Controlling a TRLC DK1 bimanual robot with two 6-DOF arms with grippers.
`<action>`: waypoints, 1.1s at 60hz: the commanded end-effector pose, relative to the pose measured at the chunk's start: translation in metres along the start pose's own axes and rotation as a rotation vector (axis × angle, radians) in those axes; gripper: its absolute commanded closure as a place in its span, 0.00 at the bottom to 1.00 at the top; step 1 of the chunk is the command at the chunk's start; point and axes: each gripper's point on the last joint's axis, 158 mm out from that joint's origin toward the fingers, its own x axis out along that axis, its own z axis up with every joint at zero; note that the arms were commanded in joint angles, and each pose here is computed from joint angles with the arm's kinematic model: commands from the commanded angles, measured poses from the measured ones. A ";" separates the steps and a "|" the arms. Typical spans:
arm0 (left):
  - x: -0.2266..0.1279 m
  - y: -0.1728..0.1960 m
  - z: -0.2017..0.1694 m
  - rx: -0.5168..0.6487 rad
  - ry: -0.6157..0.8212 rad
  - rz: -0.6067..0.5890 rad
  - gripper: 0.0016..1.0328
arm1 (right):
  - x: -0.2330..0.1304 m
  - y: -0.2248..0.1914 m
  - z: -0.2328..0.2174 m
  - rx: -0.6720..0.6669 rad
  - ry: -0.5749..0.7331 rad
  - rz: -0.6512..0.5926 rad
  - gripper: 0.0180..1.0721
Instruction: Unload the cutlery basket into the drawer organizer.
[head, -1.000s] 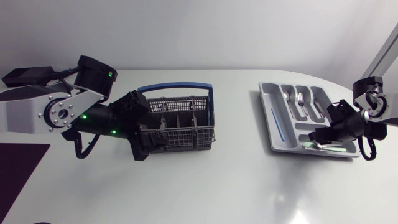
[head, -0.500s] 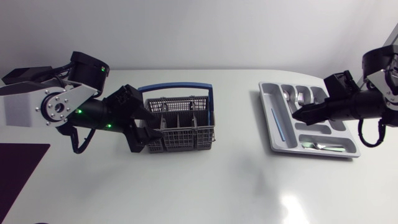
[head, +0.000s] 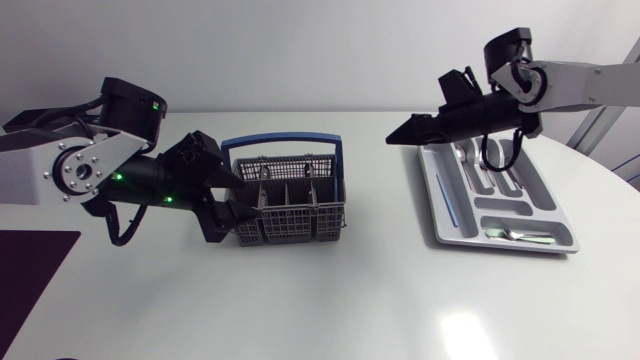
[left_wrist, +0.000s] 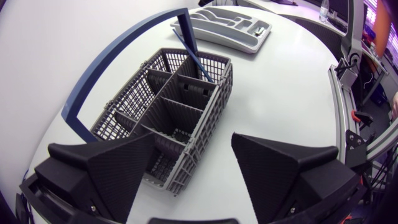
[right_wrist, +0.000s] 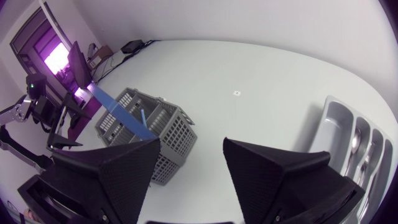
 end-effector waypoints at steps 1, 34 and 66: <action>0.004 -0.011 -0.006 -0.027 0.020 -0.029 0.17 | 0.020 0.007 0.005 0.034 0.021 0.055 0.30; 0.017 -0.021 -0.005 -0.010 0.036 -0.070 0.17 | 0.092 0.054 0.003 -0.004 0.121 0.221 0.43; 0.018 -0.024 -0.006 -0.010 0.041 -0.075 0.17 | 0.091 0.080 -0.031 -0.019 0.233 0.288 0.58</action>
